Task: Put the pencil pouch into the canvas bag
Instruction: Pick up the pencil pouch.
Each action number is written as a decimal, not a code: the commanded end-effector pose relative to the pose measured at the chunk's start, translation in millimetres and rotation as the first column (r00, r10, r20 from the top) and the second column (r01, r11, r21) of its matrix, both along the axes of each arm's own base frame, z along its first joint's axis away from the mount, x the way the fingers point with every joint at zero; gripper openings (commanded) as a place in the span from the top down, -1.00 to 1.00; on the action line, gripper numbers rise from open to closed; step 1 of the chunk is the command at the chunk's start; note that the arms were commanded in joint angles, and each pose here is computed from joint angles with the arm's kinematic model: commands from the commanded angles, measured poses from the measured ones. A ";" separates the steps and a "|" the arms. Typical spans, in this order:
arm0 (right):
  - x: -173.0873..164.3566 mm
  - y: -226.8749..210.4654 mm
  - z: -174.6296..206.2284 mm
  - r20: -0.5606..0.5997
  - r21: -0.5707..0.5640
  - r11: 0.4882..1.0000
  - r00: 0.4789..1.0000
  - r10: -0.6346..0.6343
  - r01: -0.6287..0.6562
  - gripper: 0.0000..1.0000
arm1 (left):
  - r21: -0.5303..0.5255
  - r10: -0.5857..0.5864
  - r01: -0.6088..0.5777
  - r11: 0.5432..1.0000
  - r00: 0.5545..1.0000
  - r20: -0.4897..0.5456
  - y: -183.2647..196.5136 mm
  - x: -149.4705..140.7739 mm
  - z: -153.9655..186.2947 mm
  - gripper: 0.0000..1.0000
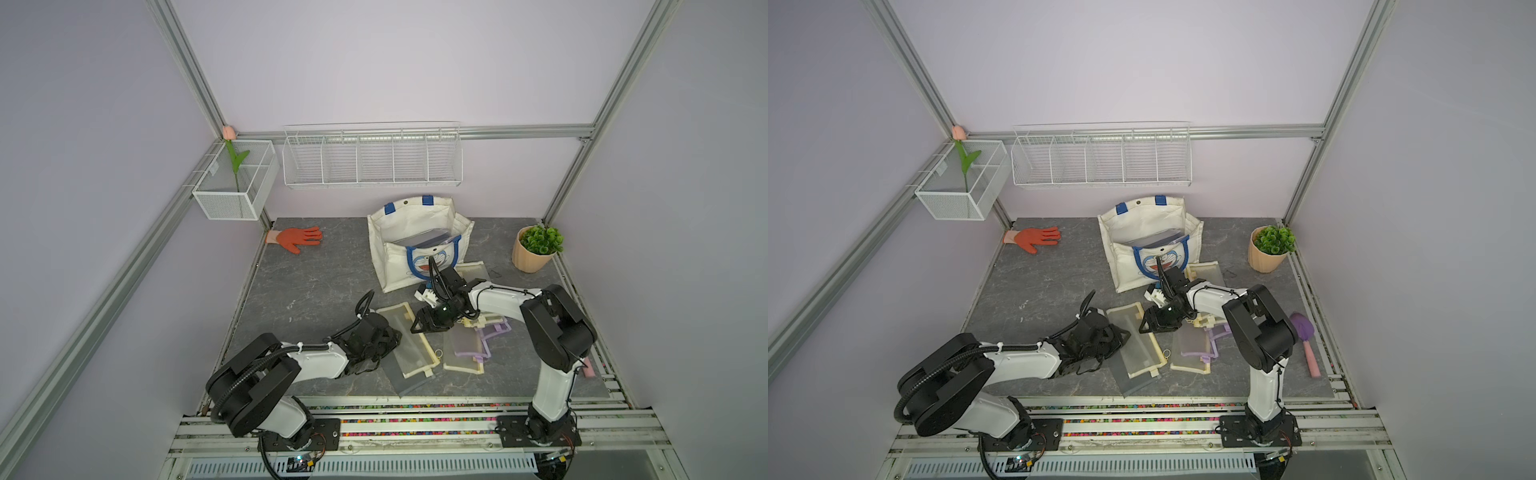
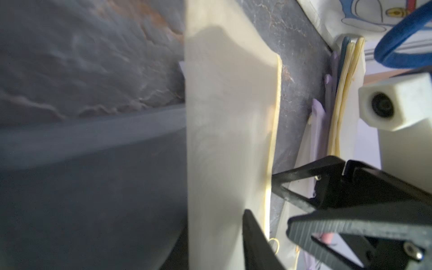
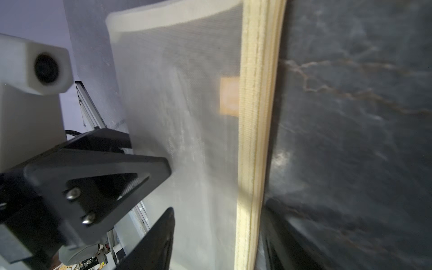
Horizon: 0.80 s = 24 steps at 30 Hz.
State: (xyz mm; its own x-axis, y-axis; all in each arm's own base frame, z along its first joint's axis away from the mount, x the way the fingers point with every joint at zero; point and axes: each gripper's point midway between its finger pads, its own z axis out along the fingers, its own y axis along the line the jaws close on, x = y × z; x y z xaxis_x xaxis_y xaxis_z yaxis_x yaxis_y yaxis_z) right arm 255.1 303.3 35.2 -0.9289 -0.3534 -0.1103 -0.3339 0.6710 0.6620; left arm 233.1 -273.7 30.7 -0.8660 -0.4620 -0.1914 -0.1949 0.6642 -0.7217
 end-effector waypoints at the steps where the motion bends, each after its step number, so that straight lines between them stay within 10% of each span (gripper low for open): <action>1: -12.9 0.6 -6.3 -0.024 -0.016 0.999 0.999 0.035 -0.036 -0.21 | -0.100 0.003 0.004 0.995 0.998 0.068 -18.6 12.0 27.5 0.86; 8: -11.6 -4.1 53.6 0.104 0.025 0.999 0.994 0.046 -0.049 -0.33 | 0.012 0.006 -0.010 1.000 0.969 0.245 13.5 14.5 102.4 1.00; 24: -3.6 -33.9 186.8 0.324 0.088 0.996 0.945 -0.054 0.027 -0.86 | 0.389 -0.240 -0.045 0.920 0.718 0.653 68.1 33.5 329.5 1.00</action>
State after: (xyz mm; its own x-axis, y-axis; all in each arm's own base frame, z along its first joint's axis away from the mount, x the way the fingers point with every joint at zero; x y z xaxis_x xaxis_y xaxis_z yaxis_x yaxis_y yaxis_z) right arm 250.1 278.2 212.4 -0.8502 -0.3019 -0.4312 -0.5194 0.6146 0.5937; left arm 263.7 -214.2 360.0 -0.4954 -0.3565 -0.7922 0.2979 0.7869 -0.5404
